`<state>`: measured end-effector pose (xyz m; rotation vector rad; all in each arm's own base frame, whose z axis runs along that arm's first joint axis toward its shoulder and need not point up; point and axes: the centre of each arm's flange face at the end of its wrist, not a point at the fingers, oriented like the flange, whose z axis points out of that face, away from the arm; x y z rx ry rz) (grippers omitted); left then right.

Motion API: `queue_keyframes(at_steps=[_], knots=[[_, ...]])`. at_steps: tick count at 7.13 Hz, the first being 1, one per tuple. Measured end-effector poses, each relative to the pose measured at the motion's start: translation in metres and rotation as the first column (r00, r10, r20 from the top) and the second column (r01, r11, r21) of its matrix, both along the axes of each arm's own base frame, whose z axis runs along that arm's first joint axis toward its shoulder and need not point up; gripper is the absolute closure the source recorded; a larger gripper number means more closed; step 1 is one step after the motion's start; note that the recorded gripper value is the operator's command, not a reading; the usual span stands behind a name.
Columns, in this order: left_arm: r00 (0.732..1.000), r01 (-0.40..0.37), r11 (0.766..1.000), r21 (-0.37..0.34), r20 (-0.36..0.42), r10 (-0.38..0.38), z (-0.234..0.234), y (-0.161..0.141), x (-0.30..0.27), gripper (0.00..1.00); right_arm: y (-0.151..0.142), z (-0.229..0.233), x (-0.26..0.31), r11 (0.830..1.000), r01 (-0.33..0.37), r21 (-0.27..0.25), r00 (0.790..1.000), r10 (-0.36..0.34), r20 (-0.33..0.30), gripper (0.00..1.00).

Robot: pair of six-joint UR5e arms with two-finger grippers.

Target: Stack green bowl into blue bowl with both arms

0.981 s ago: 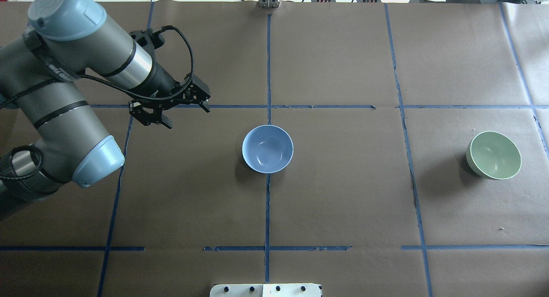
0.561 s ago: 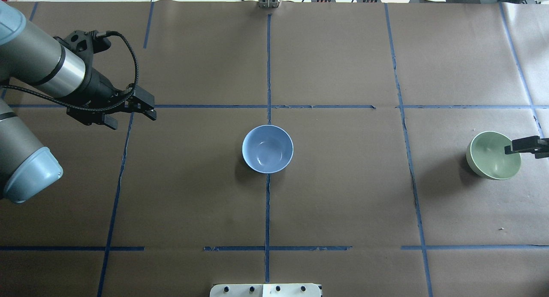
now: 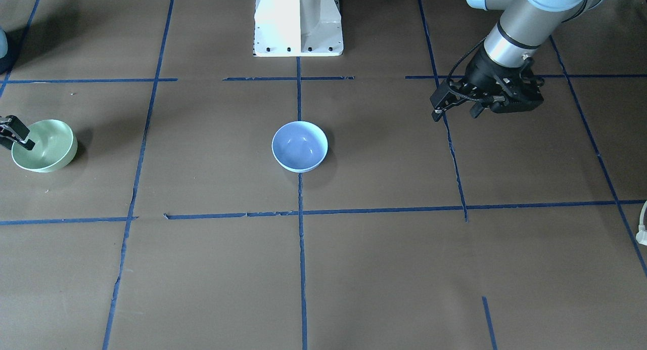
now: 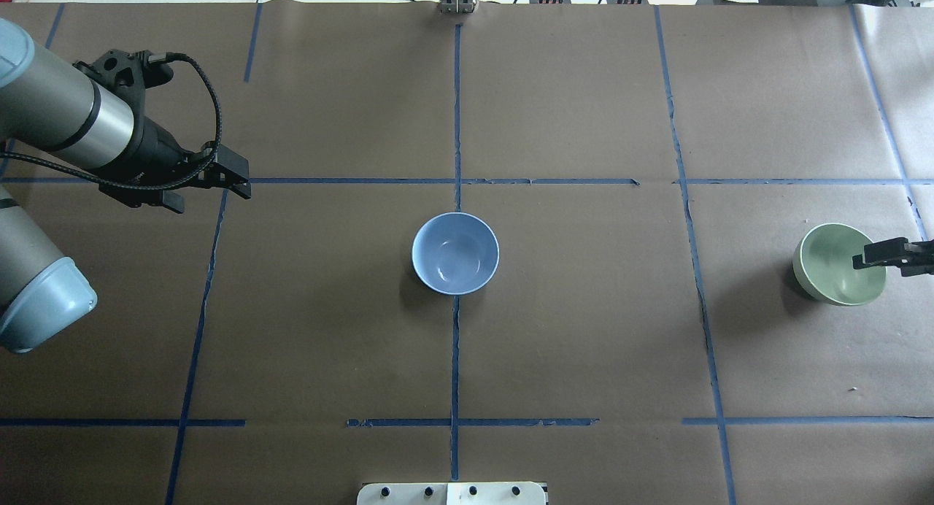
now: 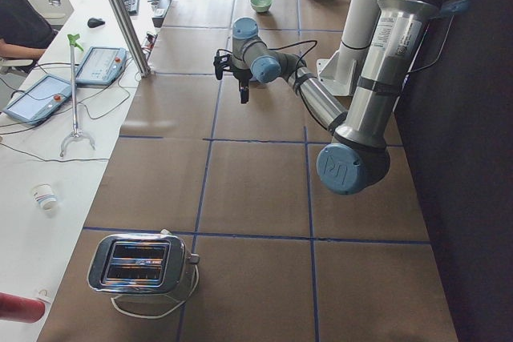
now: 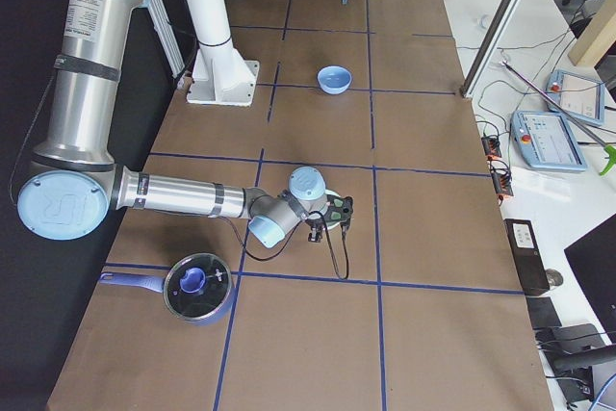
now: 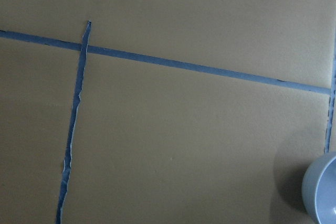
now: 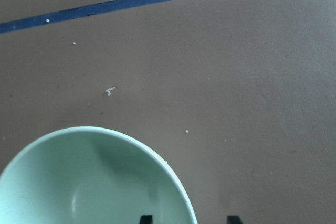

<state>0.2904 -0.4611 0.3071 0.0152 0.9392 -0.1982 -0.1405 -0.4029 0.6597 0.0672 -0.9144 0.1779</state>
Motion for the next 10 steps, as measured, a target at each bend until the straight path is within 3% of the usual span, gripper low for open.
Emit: queue_keyframes(at_steps=[2, 4, 5, 7, 10], knots=[[1.000, 0.002, 1.000, -0.003, 0.005, -0.002, 0.003, 0.001, -0.001, 0.00, -0.005, -0.010, -0.003, 1.000, -0.001, 0.021, 1.000, 0.001, 0.014, 1.00], [1.000, 0.004, 1.000, -0.004, 0.008, -0.004, 0.006, 0.001, -0.003, 0.00, -0.028, -0.048, -0.017, 0.997, 0.003, 0.078, 0.997, -0.009, 0.073, 1.00], [1.000, 0.009, 1.000, -0.005, 0.014, -0.008, 0.009, 0.001, -0.004, 0.00, -0.051, -0.087, -0.032, 0.995, -0.016, 0.096, 0.991, 0.003, 0.136, 1.00], [0.998, 0.036, 0.999, 0.006, 0.046, -0.036, 0.017, -0.002, -0.004, 0.00, -0.098, -0.185, -0.077, 0.996, -0.062, 0.065, 0.959, 0.041, 0.279, 1.00], [0.993, 0.051, 0.999, -0.016, 0.104, -0.049, 0.044, -0.012, 0.003, 0.00, -0.116, -0.314, -0.170, 0.999, -0.024, 0.043, 0.924, 0.006, 0.384, 1.00]])
